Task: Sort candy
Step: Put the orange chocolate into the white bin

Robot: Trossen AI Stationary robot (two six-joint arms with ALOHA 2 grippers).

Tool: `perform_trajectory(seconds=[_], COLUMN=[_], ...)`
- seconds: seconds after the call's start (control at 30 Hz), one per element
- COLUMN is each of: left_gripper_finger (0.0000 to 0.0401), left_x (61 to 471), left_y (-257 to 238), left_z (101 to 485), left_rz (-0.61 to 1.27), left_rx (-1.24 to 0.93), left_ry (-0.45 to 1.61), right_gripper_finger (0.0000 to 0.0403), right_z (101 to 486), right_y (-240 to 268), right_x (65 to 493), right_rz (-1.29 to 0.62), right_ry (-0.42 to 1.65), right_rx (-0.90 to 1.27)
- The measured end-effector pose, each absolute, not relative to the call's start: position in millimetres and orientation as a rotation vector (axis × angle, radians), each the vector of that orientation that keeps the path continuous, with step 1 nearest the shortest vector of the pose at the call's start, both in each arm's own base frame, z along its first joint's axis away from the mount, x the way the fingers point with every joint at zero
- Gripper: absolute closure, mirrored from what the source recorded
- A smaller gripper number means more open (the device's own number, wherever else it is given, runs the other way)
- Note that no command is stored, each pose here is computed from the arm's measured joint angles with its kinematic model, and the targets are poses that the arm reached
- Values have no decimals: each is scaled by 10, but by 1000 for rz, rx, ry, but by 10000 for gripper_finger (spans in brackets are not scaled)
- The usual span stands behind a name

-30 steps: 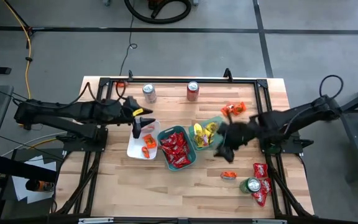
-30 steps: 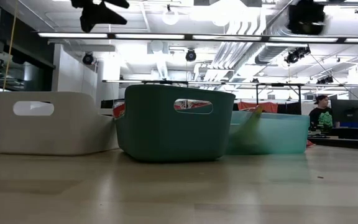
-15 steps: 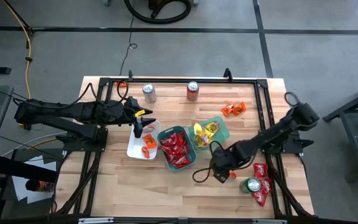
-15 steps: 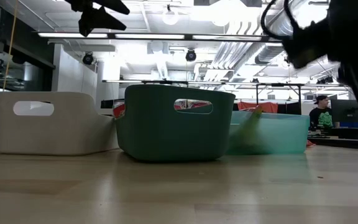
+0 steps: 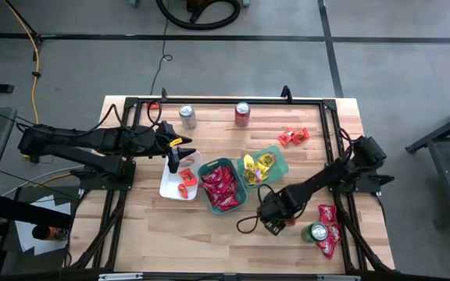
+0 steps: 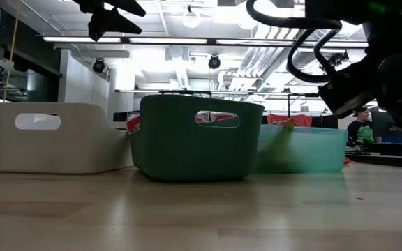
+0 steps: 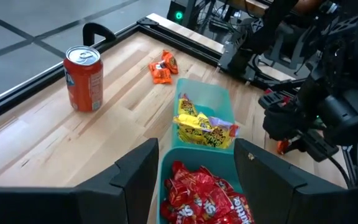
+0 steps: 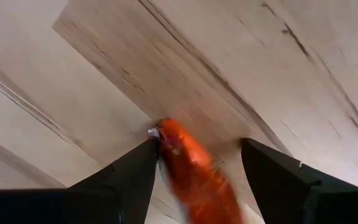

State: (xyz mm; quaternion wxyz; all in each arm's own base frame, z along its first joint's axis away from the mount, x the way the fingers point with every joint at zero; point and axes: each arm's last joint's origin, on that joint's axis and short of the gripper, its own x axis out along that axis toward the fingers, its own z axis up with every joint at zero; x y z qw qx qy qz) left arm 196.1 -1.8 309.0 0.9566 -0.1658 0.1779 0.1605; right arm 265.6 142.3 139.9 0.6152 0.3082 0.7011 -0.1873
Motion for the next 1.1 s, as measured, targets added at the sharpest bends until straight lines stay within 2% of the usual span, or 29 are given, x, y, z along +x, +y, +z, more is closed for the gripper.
perform_trajectory(seconds=[0.07,0.13,0.27,0.33,0.5,0.67,0.77,0.97,1.1], left_gripper_finger=[206,206,206,206,206,206,206,206,206], left_x=[1961,1961,1961,1961,1961,1972,1992,2026,2033], left_y=[-18,-18,-19,-18,-19,-20,-27,-56,-94], left_z=[3090,3090,3090,3090,3091,3115,3162,3265,3304], left_rz=[326,326,326,326,326,319,286,180,127], left_rx=[-336,-335,-335,-335,-335,-342,-356,-331,-307], left_ry=[361,362,361,361,361,334,288,199,168], right_gripper_finger=[190,226,350,385,363,395,386,382,392], right_z=[1400,1414,1548,1734,2342,2998,3285,3529,3405], right_y=[1422,1426,1417,1407,1269,1030,891,658,526], right_x=[2657,2655,2632,2620,2548,2471,2462,2602,2739], right_rz=[-435,-412,-387,-341,-264,-193,-185,-132,-77], right_ry=[1606,1601,1564,1520,1283,839,599,377,333], right_rx=[700,683,653,652,588,437,339,190,172])
